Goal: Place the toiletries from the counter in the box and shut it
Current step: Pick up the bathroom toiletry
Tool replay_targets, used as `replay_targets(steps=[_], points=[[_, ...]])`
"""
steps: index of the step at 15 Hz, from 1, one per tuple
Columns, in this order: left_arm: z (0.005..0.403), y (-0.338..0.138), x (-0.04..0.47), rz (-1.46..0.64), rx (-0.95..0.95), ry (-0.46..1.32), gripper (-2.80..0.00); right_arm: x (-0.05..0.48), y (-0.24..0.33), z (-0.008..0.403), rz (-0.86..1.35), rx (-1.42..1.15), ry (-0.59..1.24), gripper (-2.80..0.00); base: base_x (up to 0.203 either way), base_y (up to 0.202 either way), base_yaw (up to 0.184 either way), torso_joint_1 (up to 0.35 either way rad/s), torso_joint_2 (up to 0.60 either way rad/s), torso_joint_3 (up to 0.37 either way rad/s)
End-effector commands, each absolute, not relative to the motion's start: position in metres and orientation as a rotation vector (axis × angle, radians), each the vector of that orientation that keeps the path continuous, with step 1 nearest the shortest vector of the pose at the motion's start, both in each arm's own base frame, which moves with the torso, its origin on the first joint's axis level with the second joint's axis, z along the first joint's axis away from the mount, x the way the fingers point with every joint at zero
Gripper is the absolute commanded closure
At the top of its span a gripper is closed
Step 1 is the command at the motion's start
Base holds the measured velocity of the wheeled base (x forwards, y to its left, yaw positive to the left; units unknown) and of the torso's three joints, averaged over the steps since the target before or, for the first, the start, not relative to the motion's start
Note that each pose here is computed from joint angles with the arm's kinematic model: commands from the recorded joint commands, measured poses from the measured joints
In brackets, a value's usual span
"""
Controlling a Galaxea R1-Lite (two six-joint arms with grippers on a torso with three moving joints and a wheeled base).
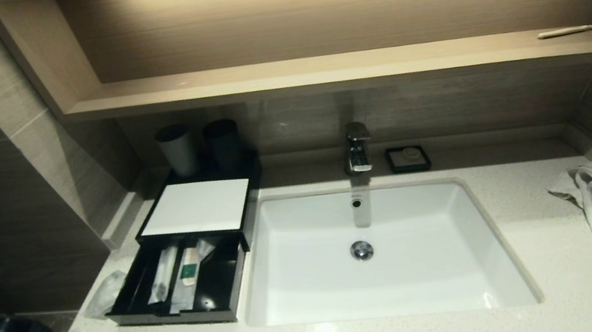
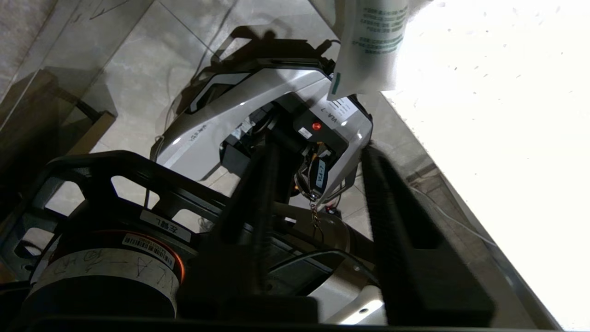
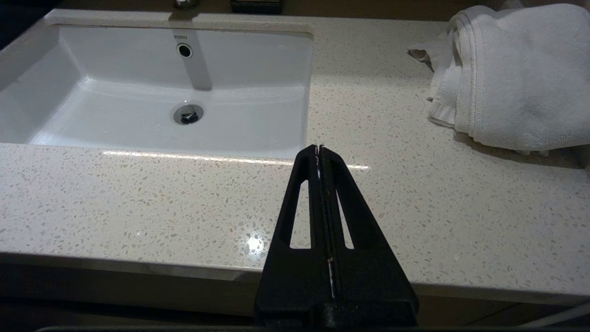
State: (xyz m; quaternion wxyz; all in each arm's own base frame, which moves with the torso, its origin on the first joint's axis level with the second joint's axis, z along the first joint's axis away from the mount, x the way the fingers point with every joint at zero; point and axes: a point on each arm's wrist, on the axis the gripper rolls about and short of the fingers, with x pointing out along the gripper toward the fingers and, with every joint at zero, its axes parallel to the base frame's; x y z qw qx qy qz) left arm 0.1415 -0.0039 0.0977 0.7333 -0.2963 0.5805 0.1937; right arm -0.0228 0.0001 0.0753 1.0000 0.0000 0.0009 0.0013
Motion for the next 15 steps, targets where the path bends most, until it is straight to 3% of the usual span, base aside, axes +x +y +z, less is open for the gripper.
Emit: replay_targets(steps=[1, 15], points=[[0.094, -0.002, 0.144, 0.445, -0.659, 1.290, -2.80, -0.023, 0.000, 0.075, 0.003, 0.000, 0.002, 0.00, 0.000, 0.000, 0.000, 0.000, 0.00, 0.000], [0.077, -0.001, 0.164, 0.451, -0.676, 1.281, -2.80, -0.023, 0.000, 0.075, 0.003, 0.000, 0.002, 0.00, 0.000, 0.000, 0.000, 0.000, 0.00, 0.000]])
